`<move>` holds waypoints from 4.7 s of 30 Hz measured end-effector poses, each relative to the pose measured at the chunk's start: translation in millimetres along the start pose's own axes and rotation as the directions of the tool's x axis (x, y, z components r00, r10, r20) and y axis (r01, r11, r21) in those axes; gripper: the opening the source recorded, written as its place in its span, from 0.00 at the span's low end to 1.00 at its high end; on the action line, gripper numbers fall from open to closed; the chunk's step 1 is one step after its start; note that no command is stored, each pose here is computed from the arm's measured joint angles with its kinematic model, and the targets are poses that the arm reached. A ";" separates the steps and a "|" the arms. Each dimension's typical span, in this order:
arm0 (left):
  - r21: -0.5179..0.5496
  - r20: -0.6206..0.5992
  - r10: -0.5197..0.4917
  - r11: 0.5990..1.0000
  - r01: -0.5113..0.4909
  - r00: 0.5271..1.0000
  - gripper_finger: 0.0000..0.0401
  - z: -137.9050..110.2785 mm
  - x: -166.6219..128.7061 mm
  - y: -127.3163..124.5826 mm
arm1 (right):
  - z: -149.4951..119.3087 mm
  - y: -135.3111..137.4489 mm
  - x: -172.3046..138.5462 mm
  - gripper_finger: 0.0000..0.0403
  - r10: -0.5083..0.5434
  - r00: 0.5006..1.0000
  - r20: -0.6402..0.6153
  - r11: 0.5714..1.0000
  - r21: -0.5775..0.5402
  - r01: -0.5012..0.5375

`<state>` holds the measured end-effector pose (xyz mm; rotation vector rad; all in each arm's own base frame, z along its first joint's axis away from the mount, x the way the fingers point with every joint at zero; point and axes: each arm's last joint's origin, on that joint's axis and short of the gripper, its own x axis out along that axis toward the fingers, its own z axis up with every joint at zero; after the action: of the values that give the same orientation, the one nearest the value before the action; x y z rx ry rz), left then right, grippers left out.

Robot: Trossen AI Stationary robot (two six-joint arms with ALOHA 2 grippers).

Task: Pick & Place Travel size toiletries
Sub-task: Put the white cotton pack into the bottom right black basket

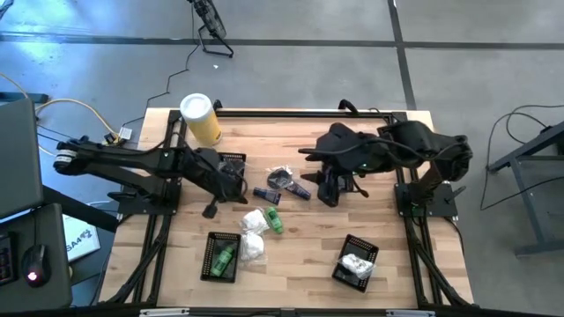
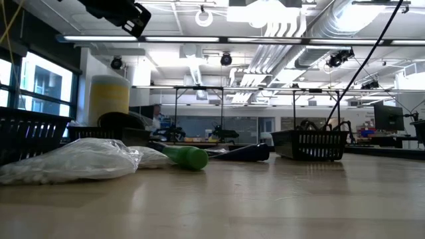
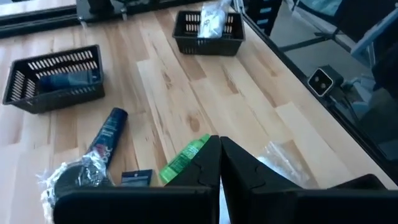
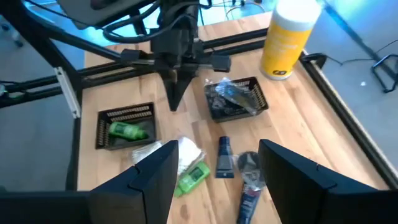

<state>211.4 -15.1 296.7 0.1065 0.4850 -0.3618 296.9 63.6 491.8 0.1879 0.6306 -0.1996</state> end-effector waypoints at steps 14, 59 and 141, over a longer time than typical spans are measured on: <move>-0.063 0.005 0.124 0.990 -0.124 0.992 0.00 6.3 26.7 -15.4 | -5.5 0.3 -5.1 0.53 -0.020 0.999 -0.032 0.988 -0.155 0.015; -0.064 0.151 0.285 0.958 -0.279 0.946 0.00 22.1 25.5 -14.6 | -22.5 31.3 -1.1 0.53 0.054 0.997 0.064 0.938 -0.345 -0.028; 0.120 -0.539 0.184 0.983 -0.141 0.822 0.00 64.1 142.3 -143.3 | -178.8 -102.6 -62.3 0.53 0.449 0.734 0.510 0.880 -0.112 -0.461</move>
<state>304.2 -205.1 283.7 0.3296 1.0290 -0.1735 122.1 14.4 376.1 0.2915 0.0185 0.2225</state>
